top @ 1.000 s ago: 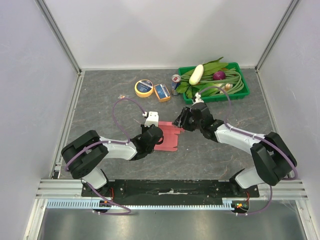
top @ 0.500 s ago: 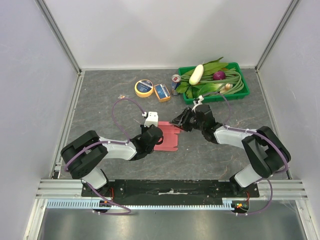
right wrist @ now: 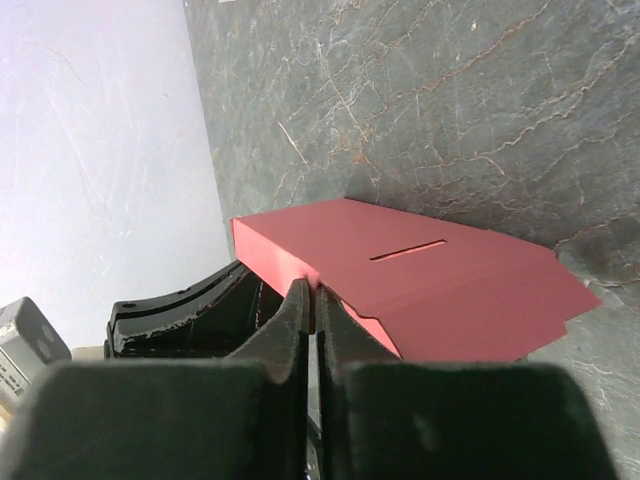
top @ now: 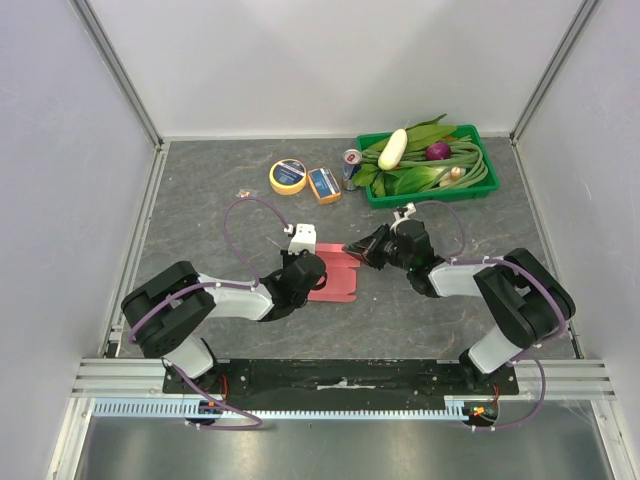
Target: Fold the paper box
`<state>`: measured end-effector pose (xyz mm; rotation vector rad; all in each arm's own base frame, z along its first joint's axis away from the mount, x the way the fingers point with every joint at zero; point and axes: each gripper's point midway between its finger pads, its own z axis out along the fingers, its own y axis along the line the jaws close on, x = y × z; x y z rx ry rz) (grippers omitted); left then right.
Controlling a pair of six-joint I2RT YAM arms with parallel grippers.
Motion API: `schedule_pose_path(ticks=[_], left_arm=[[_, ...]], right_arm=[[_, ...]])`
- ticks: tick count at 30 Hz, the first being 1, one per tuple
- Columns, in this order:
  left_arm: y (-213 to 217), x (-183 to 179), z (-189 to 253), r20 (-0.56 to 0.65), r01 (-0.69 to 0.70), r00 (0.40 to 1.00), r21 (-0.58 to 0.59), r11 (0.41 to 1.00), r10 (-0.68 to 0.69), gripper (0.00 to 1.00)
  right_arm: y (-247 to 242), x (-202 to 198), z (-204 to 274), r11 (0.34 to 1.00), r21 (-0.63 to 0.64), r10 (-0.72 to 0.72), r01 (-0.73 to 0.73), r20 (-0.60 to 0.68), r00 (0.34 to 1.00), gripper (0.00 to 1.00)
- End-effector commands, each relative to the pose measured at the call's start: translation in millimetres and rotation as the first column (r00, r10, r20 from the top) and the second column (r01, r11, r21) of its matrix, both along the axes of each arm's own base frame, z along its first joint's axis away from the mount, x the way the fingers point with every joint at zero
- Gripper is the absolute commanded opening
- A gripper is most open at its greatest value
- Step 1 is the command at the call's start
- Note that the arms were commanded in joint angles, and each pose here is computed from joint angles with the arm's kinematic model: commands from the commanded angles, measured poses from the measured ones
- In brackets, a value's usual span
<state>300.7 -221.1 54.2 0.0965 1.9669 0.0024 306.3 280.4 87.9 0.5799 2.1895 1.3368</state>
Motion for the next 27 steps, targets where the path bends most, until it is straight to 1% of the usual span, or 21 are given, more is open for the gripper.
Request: schedule_pose_path(ticks=[1,2,3,4,5,6,7,8,10,12,13,15,16,18,19,21,22,23,27], left_arm=[[-4.3,-5.4,2.1,-0.016,-0.009,1.000,-0.043,0.999,0.008,0.02],[-3.8,-5.6,3.1,-0.020,-0.016,1.000,-0.047,0.999,0.015,0.02],[-2.4,-6.9,1.9,-0.031,-0.021,0.999,-0.041,0.999,0.020,0.02],[-2.3,-7.3,2.2,-0.034,-0.031,0.999,-0.054,0.998,0.029,0.02],[-2.1,-7.8,2.3,-0.037,-0.035,0.999,-0.060,0.998,0.032,0.02],[-1.3,-8.9,3.8,-0.036,-0.038,0.999,-0.066,0.997,0.035,0.02],[1.2,-10.6,1.4,-0.047,-0.047,0.998,-0.069,0.997,0.044,0.02],[2.5,-11.5,0.8,-0.052,-0.053,0.997,-0.067,0.996,0.049,0.02],[4.1,-14.1,1.0,-0.071,-0.071,0.995,-0.079,0.994,0.065,0.02],[3.9,-15.9,1.9,-0.084,-0.081,0.994,-0.096,0.992,0.073,0.02],[2.9,-16.8,2.9,-0.093,-0.097,0.992,-0.119,0.988,0.086,0.02],[4.1,-19.5,1.2,-0.111,-0.103,0.990,-0.125,0.987,0.090,0.02],[3.9,-20.2,1.5,-0.114,-0.112,0.989,-0.141,0.984,0.096,0.02],[4.4,-22.2,-0.6,-0.126,-0.121,0.987,-0.154,0.981,0.102,0.02],[4.0,-22.7,-1.5,-0.130,-0.122,0.986,-0.156,0.980,0.102,0.02],[3.9,-24.4,-2.4,-0.143,-0.126,0.984,-0.162,0.979,0.103,0.02],[4.3,-25.4,-1.7,-0.146,-0.128,0.984,-0.167,0.978,0.104,0.02],[4.3,-26.1,-1.3,-0.149,-0.129,0.983,-0.172,0.977,0.104,0.02],[3.9,-30.0,-1.9,-0.169,-0.137,0.980,-0.193,0.972,0.105,0.02]], right_arm=[[3.3,4.9,13.7,0.998,-0.027,0.050,-0.048,0.099,0.994,0.21],[-3.3,1.0,2.8,0.994,-0.094,0.061,-0.055,0.069,0.996,0.31],[-8.9,-1.5,0.2,0.988,-0.145,0.070,-0.059,0.077,0.995,0.38],[-16.0,-2.5,9.2,0.979,-0.194,0.080,-0.056,0.122,0.989,0.54],[-28.8,-9.3,-4.0,0.946,-0.315,0.122,-0.080,0.114,0.986,0.59],[-36.7,-12.9,-7.8,0.921,-0.379,0.145,-0.090,0.117,0.983,0.62],[-45.0,-14.9,-1.1,0.904,-0.419,0.151,-0.080,0.140,0.978,0.68],[-57.3,-23.6,-12.0,0.861,-0.499,0.189,-0.104,0.123,0.974,0.70],[-64.7,-29.5,-7.3,0.833,-0.541,0.225,-0.113,0.146,0.963,0.71],[-73.6,-38.3,-14.2,0.797,-0.591,0.251,-0.124,0.138,0.958,0.69],[-75.6,-38.9,-11.6,0.795,-0.595,0.254,-0.116,0.153,0.955,0.64],[-77.3,-41.7,-15.6,0.786,-0.607,0.257,-0.117,0.149,0.955,0.56],[-76.8,-42.1,-18.5,0.780,-0.615,0.258,-0.118,0.143,0.955,0.47],[-68.1,-43.3,-20.6,0.774,-0.619,0.271,-0.135,0.131,0.954,0.38],[-64.2,-42.6,-19.8,0.777,-0.615,0.272,-0.136,0.133,0.953,0.31],[-52.1,-39.4,-15.0,0.785,-0.605,0.278,-0.133,0.151,0.949,0.29],[-48.9,-34.2,-10.9,0.792,-0.601,0.258,-0.108,0.169,0.951,0.24],[-45.3,-34.3,-10.8,0.793,-0.599,0.258,-0.107,0.171,0.951,0.23],[-45.4,-21.5,-21.1,0.778,-0.624,0.208,-0.070,0.151,0.966,0.06]])
